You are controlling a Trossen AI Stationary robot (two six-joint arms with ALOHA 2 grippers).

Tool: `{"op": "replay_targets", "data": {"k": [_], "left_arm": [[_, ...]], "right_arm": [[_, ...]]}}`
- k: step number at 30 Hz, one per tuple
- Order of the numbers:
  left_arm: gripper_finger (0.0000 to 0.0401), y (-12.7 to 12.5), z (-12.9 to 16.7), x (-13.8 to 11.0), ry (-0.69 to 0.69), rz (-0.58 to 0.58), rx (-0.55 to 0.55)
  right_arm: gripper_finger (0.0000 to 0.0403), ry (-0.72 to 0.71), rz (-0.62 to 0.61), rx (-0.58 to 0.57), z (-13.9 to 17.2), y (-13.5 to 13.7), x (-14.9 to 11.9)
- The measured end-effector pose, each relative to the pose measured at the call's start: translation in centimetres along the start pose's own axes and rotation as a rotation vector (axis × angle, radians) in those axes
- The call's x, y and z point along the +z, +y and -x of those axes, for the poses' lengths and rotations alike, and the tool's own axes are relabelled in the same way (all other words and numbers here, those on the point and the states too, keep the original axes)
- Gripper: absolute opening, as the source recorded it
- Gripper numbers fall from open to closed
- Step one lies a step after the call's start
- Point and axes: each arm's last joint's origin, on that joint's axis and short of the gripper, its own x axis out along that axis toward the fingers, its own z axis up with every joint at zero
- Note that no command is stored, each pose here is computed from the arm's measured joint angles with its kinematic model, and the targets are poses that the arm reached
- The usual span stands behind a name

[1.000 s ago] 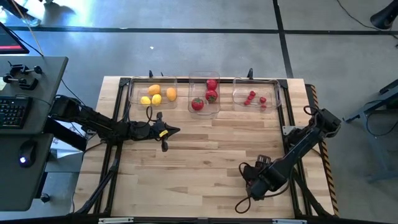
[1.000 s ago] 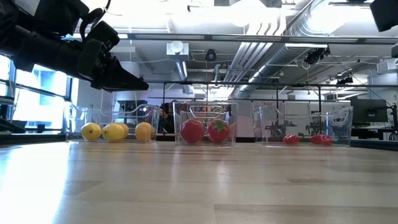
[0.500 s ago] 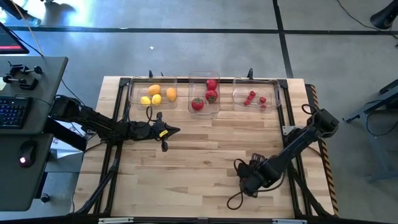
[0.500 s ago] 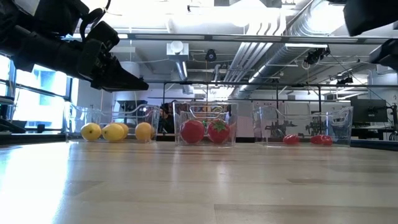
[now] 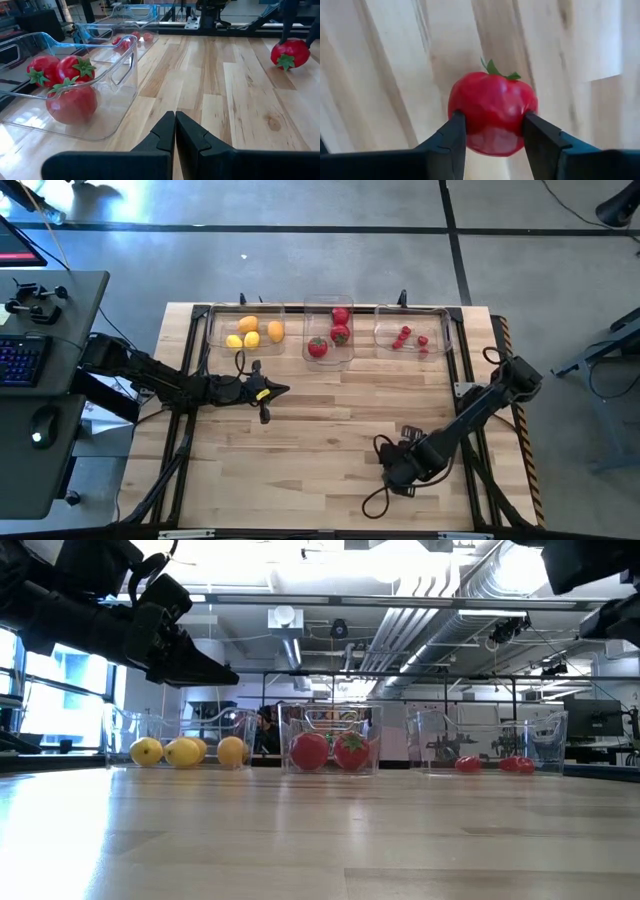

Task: Sort produce into baskets
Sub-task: Put the tomato into the middle transparent bin

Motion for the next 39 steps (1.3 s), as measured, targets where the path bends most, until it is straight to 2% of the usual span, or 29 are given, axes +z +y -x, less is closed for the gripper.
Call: {"op": "replay_targets", "data": {"k": [8,13,21,28,34,39], "left_arm": [[0.0,0.0,0.0,0.0,0.0,0.0,0.0],[0.0,0.0,0.0,0.0,-0.001,0.0,0.0],[0.0,0.0,0.0,0.0,-0.002,0.001,0.0],[0.0,0.0,0.0,0.0,-0.002,0.0,0.0],[0.0,0.0,0.0,0.0,-0.002,-0.005,0.0],[0.0,0.0,0.0,0.0,-0.002,-0.007,0.0]], "right_arm": [[0.014,-0.088,0.059,-0.07,2.1,-0.6,1.9],[0.014,-0.199,0.069,-0.142,3.3,-3.0,4.2],[0.014,-0.445,0.044,-0.304,6.1,-10.1,9.3],[0.014,-0.655,0.036,-0.298,7.6,-17.4,14.5],[0.014,-0.678,-0.028,-0.305,7.0,-23.6,16.4],[0.014,-0.654,-0.064,-0.251,5.4,-26.6,17.2]]}}
